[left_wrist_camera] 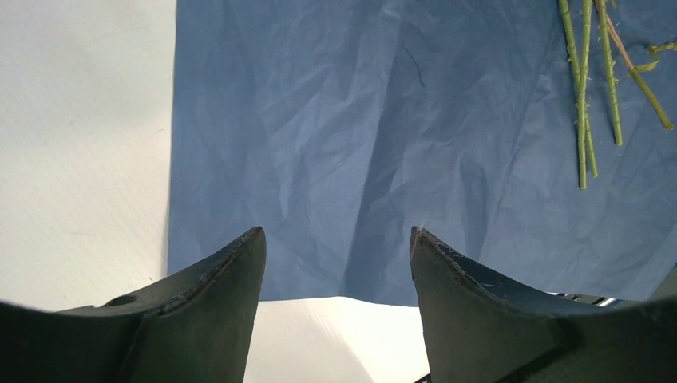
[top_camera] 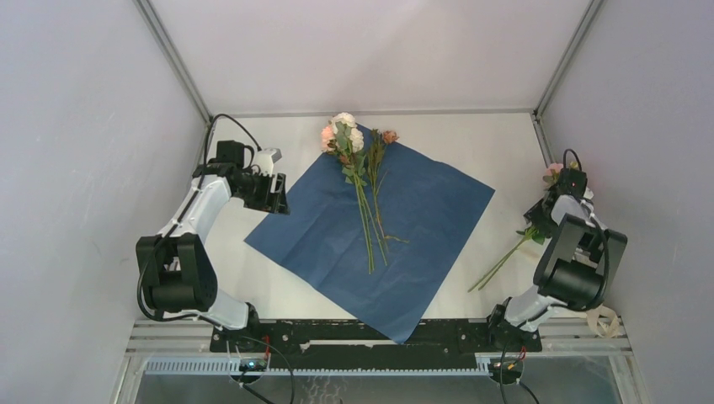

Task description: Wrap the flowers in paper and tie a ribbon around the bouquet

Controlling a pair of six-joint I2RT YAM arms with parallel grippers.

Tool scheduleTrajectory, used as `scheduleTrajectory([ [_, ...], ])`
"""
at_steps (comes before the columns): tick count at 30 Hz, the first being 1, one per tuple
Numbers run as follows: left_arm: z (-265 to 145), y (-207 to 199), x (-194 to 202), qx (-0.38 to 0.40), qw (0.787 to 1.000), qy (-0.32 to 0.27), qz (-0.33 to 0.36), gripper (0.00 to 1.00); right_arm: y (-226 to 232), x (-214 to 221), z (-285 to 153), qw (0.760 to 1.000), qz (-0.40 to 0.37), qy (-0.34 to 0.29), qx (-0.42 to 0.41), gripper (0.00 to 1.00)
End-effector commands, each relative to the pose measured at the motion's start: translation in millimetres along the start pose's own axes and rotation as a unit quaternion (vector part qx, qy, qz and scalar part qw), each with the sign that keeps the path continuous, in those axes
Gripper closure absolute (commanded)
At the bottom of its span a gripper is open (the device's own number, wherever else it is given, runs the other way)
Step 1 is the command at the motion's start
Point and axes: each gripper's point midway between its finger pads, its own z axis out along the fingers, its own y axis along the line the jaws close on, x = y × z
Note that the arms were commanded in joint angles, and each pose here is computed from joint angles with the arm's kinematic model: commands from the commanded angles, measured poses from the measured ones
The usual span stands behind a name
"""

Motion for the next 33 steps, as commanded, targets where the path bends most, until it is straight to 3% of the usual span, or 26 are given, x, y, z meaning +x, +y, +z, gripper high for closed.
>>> scheduleTrajectory([
  [1, 7, -4, 6, 0.021, 1.000, 0.004, 0.009, 0.28, 14, -20, 12, 1.000, -0.006, -0.005, -0.019, 0.51],
  [6, 8, -3, 7, 0.021, 1.000, 0.007, 0.009, 0.28, 15, -23, 15, 1.000, -0.016, -0.002, -0.012, 0.89],
  [10, 8, -3, 6, 0.020, 1.000, 0.007, 0.007, 0.28, 13, -43, -14, 0.995, -0.060, -0.070, 0.035, 1.00],
  [16, 7, -3, 6, 0.019, 1.000, 0.007, 0.007, 0.29, 26, -76, -74, 0.980, -0.086, -0.171, 0.048, 1.00],
  [19, 6, -4, 6, 0.018, 1.000, 0.005, 0.008, 0.28, 39, -79, -94, 0.976, -0.103, -0.188, 0.027, 0.95],
  [24, 6, -5, 5, 0.022, 1.000, 0.004, 0.007, 0.28, 81, -46, -89, 0.970, -0.194, -0.126, -0.069, 0.89],
  [27, 4, -6, 5, 0.022, 1.000, 0.002, 0.007, 0.28, 90, -23, -64, 0.959, -0.268, -0.075, -0.051, 0.87],
  [33, 3, -7, 4, 0.023, 1.000, -0.001, 0.008, 0.28, 88, -18, -29, 0.954, -0.300, -0.019, -0.004, 0.77],
])
